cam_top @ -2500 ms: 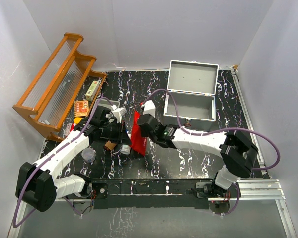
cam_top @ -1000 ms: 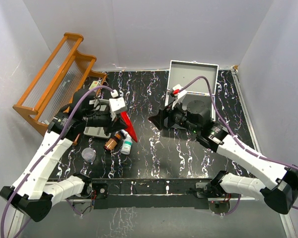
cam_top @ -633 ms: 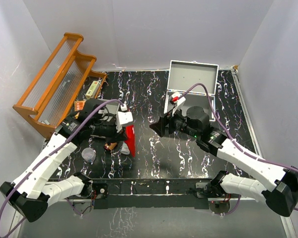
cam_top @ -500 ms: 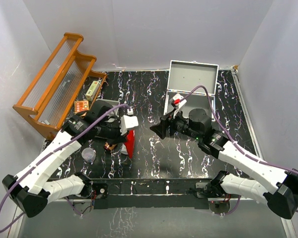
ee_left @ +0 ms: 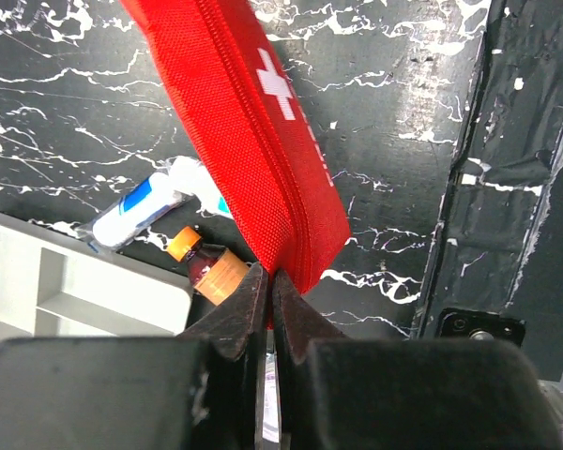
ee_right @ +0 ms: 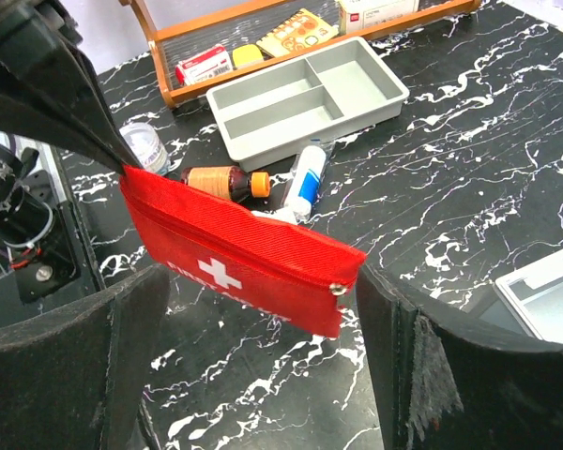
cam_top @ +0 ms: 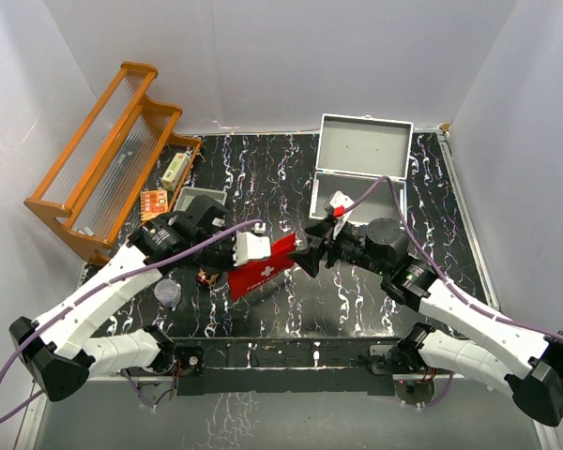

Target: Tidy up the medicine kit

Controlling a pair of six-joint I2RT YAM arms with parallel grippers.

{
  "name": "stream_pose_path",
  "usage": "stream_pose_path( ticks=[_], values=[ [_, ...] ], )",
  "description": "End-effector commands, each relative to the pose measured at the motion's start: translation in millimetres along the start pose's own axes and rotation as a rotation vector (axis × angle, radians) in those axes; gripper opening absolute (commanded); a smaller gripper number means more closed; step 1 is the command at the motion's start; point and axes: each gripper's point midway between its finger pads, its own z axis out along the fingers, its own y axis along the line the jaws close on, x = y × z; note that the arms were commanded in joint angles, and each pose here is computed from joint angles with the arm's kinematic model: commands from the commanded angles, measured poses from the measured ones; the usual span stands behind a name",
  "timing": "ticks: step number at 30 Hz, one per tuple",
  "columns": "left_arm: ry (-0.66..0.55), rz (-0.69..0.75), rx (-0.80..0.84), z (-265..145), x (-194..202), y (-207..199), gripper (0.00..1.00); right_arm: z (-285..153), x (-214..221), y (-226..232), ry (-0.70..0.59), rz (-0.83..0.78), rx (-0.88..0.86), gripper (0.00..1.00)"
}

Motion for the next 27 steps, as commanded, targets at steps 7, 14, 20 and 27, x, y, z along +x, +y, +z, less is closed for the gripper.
stream_pose_path(
  ticks=[7,14,20,27],
  values=[
    [-0.136,0.249,-0.14,-49,-22,5,0.0,-15,-15,5,-0.099,-0.121,-0.022,0.83],
    [-0.194,0.409,-0.258,-71,-33,15,0.0,-13,-17,9,-0.107,-0.184,-0.059,0.84],
    [-0.255,0.385,-0.234,-79,-46,9,0.0,-12,-12,31,-0.101,-0.183,-0.19,0.84],
    [-0.349,0.307,-0.152,-90,-68,-6,0.0,-16,-4,63,-0.091,-0.095,-0.372,0.8]
  ],
)
